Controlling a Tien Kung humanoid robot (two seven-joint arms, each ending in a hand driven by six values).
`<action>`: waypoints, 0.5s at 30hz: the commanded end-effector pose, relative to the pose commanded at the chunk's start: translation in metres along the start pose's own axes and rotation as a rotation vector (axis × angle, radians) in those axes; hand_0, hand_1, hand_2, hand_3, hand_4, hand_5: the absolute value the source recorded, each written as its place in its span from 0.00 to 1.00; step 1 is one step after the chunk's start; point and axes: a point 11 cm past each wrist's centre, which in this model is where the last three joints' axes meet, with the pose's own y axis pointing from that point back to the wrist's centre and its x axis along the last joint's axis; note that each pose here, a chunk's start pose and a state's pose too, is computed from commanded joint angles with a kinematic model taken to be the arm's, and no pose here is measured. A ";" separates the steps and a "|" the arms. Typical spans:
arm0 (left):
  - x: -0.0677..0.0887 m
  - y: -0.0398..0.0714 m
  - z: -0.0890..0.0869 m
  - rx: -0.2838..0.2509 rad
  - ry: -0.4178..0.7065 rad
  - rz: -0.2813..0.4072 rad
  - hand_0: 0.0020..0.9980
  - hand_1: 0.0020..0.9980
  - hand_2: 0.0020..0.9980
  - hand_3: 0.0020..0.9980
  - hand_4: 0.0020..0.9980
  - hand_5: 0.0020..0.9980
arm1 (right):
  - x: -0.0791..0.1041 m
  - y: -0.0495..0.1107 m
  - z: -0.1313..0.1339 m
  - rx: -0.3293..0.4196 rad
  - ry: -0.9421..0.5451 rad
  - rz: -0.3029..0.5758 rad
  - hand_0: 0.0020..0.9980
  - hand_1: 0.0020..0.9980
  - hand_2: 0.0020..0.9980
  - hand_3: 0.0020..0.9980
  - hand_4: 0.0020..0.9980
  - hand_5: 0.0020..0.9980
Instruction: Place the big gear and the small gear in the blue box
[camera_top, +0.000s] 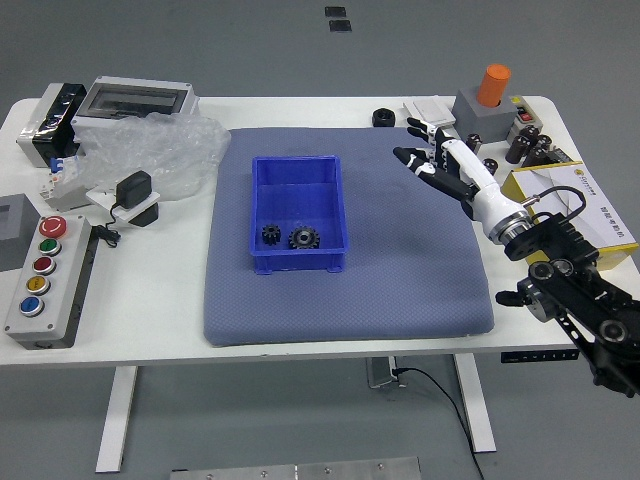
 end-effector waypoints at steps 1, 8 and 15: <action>0.000 0.000 0.000 0.000 0.000 0.000 0.85 0.80 0.80 0.84 0.58 0.06 | 0.004 0.000 -0.001 0.005 -0.039 0.011 0.90 0.84 0.96 0.94 0.84 0.72; 0.000 0.000 0.001 -0.001 -0.001 0.000 0.85 0.80 0.80 0.84 0.58 0.06 | 0.026 0.002 0.000 0.004 -0.300 0.094 0.90 0.84 0.94 0.93 0.84 0.75; 0.001 0.000 0.001 -0.001 0.000 0.001 0.85 0.80 0.80 0.84 0.58 0.06 | 0.042 0.008 0.006 -0.008 -0.461 0.155 0.89 0.84 0.94 0.92 0.85 0.76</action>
